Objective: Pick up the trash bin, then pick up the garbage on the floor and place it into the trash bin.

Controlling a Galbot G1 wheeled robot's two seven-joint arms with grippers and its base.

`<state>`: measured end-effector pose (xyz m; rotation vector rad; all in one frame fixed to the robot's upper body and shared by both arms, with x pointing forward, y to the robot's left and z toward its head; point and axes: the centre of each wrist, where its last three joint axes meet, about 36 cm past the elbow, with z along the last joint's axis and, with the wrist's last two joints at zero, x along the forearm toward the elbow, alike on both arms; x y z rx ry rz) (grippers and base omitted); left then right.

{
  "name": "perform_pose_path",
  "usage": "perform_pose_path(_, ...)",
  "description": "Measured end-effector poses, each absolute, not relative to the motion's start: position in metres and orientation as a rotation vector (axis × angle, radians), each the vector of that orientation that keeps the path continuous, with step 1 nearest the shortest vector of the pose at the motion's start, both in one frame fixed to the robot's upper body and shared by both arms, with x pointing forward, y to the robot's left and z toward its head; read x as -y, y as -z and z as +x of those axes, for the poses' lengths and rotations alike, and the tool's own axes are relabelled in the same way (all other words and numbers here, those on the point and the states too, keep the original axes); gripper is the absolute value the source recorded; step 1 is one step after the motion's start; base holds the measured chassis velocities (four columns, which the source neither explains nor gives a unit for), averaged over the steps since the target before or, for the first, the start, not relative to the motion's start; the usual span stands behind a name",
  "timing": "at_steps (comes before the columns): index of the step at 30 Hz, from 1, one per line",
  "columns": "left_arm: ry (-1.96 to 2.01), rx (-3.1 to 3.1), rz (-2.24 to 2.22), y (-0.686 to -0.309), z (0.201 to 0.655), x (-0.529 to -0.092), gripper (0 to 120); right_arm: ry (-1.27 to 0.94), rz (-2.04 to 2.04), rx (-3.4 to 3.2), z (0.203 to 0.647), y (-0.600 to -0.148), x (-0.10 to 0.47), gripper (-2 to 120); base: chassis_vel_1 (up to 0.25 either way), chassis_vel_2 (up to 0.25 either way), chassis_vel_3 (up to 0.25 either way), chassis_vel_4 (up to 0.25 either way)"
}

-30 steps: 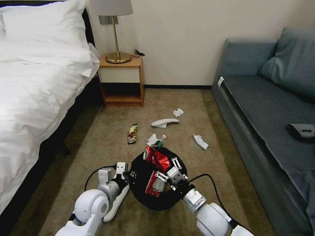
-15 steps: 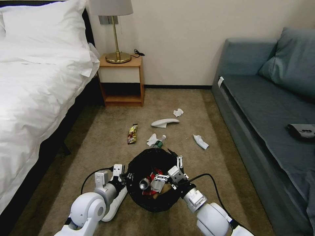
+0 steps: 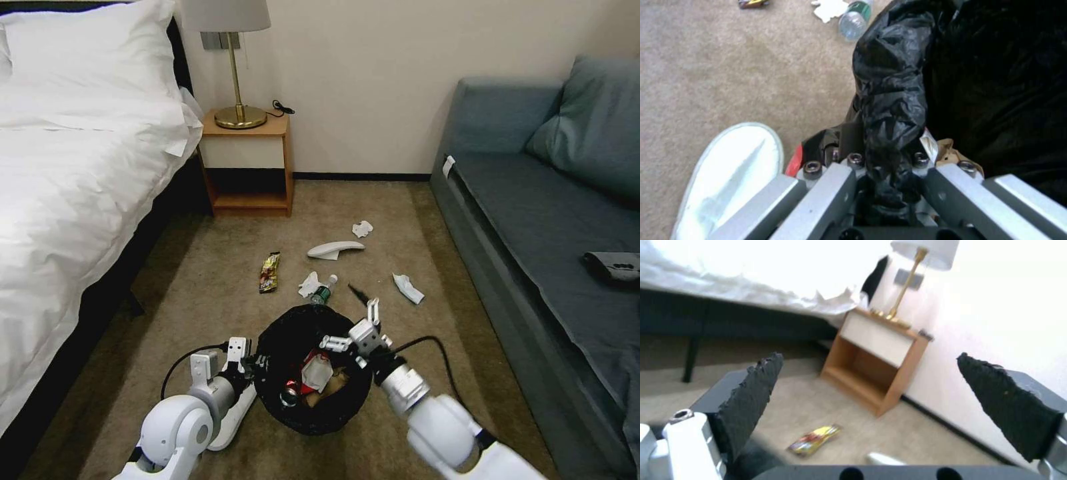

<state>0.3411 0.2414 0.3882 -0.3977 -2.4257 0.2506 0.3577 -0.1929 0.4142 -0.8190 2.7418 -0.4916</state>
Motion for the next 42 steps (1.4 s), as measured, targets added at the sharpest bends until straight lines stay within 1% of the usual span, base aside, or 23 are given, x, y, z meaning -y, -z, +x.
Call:
perform_pose_path(1,-0.251,2.426,-0.398,-0.388,0.341,-0.241,2,0.492,-0.819,-2.742,0.358,-0.414,0.193,100,0.0,0.0,0.0,0.0)
perform_pose_path(3,-0.252,2.429,-0.38,-0.386,0.341,-0.244,2,0.495,-0.758,-2.722,0.364,-0.435,0.206,100,0.0,0.0,0.0,0.0)
perform_pose_path(12,-0.225,2.472,-0.336,-0.387,0.342,-0.253,2,0.488,-0.637,-2.738,0.367,-0.443,0.221,100,0.0,0.0,0.0,0.0)
perform_pose_path(13,-0.211,2.501,-0.302,-0.388,0.341,-0.261,2,0.483,-0.584,-2.766,0.365,-0.438,0.225,100,0.0,0.0,0.0,0.0)
perform_pose_path(17,-0.193,2.538,-0.275,-0.392,0.34,-0.267,2,0.478,-0.54,-2.788,0.364,-0.434,0.227,100,0.0,0.0,0.0,0.0)
perform_pose_path(20,-0.147,2.616,-0.232,-0.403,0.34,-0.274,2,0.46,-0.448,-2.828,0.365,-0.425,0.226,100,0.0,0.0,0.0,0.0)
perform_pose_path(24,-0.105,2.733,-0.162,-0.426,0.342,-0.286,2,0.438,-0.367,-2.884,0.368,-0.41,0.222,100,0.0,0.0,0.0,0.0)
perform_pose_path(25,-0.105,2.733,-0.162,-0.426,0.342,-0.286,2,0.438,-0.367,-2.884,0.368,-0.41,0.222,100,0.0,0.0,0.0,0.0)
perform_pose_path(27,-0.034,2.859,-0.086,-0.446,0.342,-0.3,2,0.422,-0.359,-2.938,0.366,-0.394,0.22,100,0.0,0.0,0.0,0.0)
perform_pose_path(28,-0.034,2.859,-0.086,-0.446,0.342,-0.3,2,0.422,-0.359,-2.938,0.366,-0.394,0.22,100,0.0,0.0,0.0,0.0)
perform_pose_path(29,-0.013,2.924,-0.036,-0.453,0.341,-0.305,2,0.353,-0.352,-2.971,0.364,-0.385,0.212,100,0.0,0.0,0.0,0.0)
perform_pose_path(36,0.0,3.04,0.021,-0.474,0.335,-0.295,2,0.284,-0.309,-3.028,0.36,-0.369,0.197,100,0.0,0.0,0.0,0.0)
perform_pose_path(38,0.001,3.073,0.035,-0.482,0.331,-0.291,2,0.207,-0.226,-3.073,0.356,-0.361,0.187,100,0.0,0.0,0.0,0.0)
perform_pose_path(42,0.013,3.094,0.053,-0.483,0.33,-0.292,2,0.119,-0.144,-3.096,0.355,-0.358,0.176,100,0.0,0.0,0.0,0.0)
